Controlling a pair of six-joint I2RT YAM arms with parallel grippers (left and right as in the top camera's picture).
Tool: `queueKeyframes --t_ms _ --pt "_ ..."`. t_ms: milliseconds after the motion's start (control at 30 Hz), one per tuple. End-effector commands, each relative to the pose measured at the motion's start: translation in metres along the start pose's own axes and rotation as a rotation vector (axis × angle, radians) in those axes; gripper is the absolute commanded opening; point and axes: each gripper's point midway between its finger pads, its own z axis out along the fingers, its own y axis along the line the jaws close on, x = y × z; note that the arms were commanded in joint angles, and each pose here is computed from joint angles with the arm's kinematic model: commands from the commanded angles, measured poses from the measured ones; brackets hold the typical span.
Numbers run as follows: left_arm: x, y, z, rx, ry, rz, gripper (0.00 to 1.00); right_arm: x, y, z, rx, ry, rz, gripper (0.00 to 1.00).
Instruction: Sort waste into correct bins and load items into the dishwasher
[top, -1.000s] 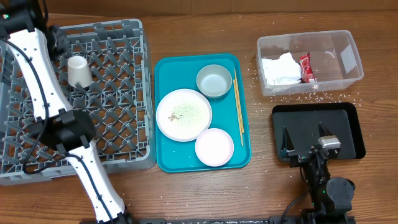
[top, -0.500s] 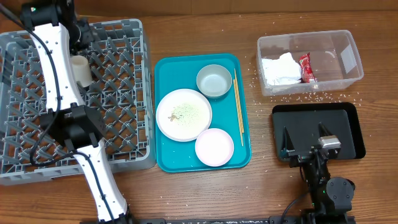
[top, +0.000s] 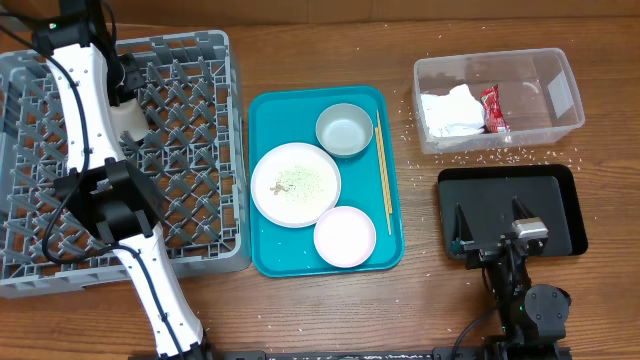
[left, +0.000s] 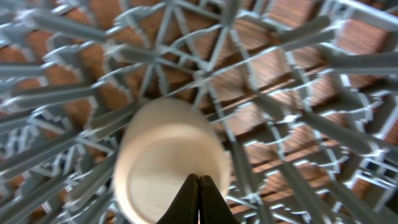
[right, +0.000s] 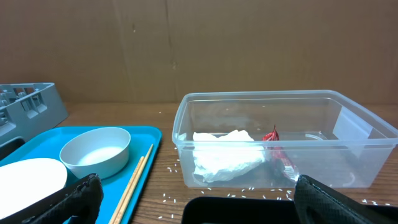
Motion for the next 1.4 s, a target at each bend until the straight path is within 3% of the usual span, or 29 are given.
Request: queueKeyframes --t_ms 0,200,333,500,700,767,800,833,900,933,1200,1367 --pt "0.011 0.041 0.006 -0.190 0.036 -0.093 0.04 0.001 -0.003 0.000 0.017 -0.007 -0.002 1.00" --pt "0.011 0.069 -0.019 -0.340 -0.012 -0.193 0.04 0.001 -0.003 0.000 0.017 -0.007 -0.002 1.00" --pt "0.000 0.061 -0.059 -0.244 -0.096 -0.231 0.04 0.001 -0.003 0.000 0.017 -0.007 -0.002 1.00" --pt "-0.013 0.019 -0.119 0.014 -0.221 -0.221 0.04 0.001 -0.003 0.000 0.016 -0.007 -0.002 1.00" --pt "0.001 -0.089 -0.225 0.489 -0.375 0.088 0.04 0.001 -0.003 0.000 0.017 -0.007 -0.002 1.00" --pt "0.021 -0.132 -0.249 0.633 -0.378 0.231 0.12 0.001 -0.003 0.000 0.017 -0.007 -0.002 1.00" --pt "0.035 -0.154 -0.257 0.691 -0.363 0.294 0.20 0.001 -0.003 0.000 0.017 -0.007 -0.002 1.00" --pt "0.047 -0.171 -0.261 0.726 -0.343 0.343 0.34 0.001 -0.003 0.000 0.017 -0.007 -0.002 1.00" --pt "0.075 -0.202 -0.258 0.751 -0.279 0.417 0.79 0.001 -0.003 0.000 0.017 -0.007 -0.002 1.00" --pt "0.088 -0.215 -0.253 0.748 -0.249 0.457 0.88 0.001 -0.003 0.000 0.017 -0.007 -0.002 1.00" --pt "0.189 -0.314 -0.182 0.595 -0.045 0.754 0.96 0.001 -0.003 0.000 0.017 -0.007 -0.001 1.00" --pt "0.224 -0.353 -0.122 0.456 -0.007 0.873 0.79 0.001 -0.003 0.000 0.017 -0.007 -0.002 1.00"
